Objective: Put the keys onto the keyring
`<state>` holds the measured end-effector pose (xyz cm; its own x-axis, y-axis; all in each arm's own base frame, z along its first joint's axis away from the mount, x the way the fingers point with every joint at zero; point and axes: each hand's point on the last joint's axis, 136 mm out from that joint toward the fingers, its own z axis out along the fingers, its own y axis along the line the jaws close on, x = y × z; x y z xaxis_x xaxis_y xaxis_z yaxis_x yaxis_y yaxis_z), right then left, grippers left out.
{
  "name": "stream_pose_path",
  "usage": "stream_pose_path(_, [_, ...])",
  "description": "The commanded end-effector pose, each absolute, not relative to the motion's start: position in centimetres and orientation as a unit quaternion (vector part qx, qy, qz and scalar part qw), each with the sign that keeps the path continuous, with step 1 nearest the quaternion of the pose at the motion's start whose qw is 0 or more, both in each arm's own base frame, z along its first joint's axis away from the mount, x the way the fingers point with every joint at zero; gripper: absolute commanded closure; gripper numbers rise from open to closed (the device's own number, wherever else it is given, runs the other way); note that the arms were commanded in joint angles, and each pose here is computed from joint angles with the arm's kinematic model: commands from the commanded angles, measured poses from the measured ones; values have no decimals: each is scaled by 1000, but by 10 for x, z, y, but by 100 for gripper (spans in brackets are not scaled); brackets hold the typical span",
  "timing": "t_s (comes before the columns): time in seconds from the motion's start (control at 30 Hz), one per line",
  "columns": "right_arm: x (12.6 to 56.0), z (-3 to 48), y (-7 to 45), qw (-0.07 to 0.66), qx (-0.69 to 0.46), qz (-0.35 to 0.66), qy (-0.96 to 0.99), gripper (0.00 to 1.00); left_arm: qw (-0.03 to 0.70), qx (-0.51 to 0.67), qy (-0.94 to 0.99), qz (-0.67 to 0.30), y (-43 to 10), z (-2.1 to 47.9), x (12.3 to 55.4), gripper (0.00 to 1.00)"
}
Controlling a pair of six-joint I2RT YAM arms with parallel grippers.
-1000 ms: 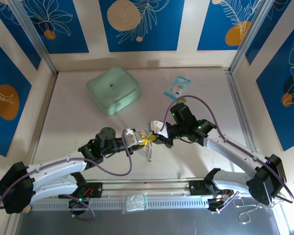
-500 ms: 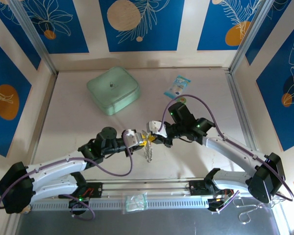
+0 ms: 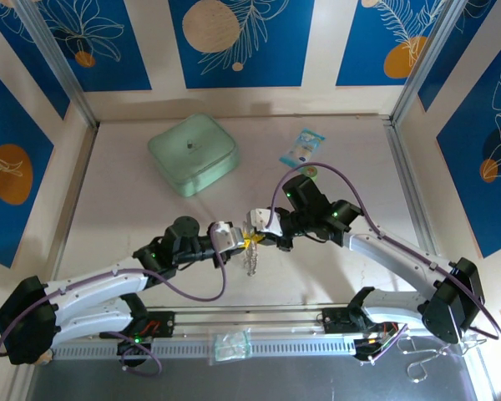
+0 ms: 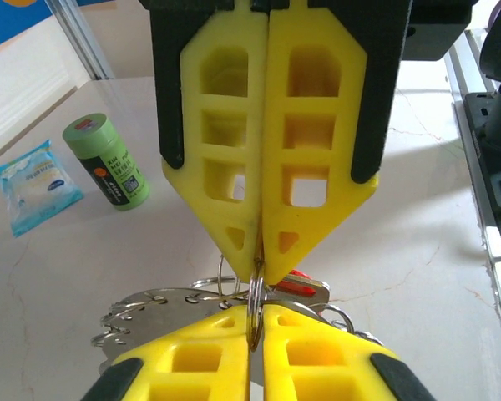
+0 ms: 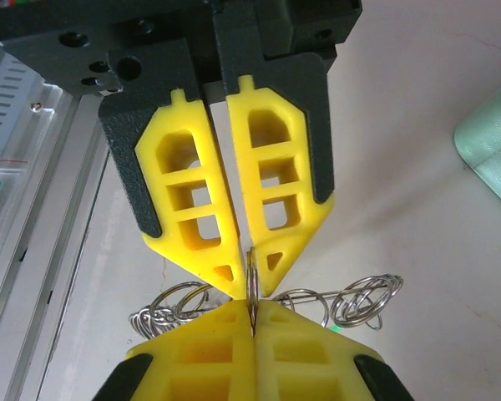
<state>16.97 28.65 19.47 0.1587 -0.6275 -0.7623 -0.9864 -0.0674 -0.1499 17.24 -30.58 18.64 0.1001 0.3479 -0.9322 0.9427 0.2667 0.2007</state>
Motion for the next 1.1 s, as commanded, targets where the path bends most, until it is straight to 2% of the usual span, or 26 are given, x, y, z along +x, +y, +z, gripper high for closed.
stream_pose_path(0.0, [164,205,292,343,-686,279,578,100,536,536,578,-302,-313,210,168,96])
stream_pose_path(0.1, [165,211,292,361,-668,296,579,100,540,534,574,-306,-312,212,167,100])
stream_pose_path(0.23, [166,221,289,390,-627,342,581,81,553,522,567,-317,-311,212,165,100])
stream_pose_path(0.37, [161,223,288,390,-604,385,578,75,565,510,558,-331,-309,213,162,100])
stream_pose_path(0.87, [162,203,291,355,-603,393,596,75,572,498,550,-351,-307,210,157,100])
stream_pose_path(1.07, [163,201,293,355,-604,394,595,82,571,497,549,-354,-308,210,156,100])
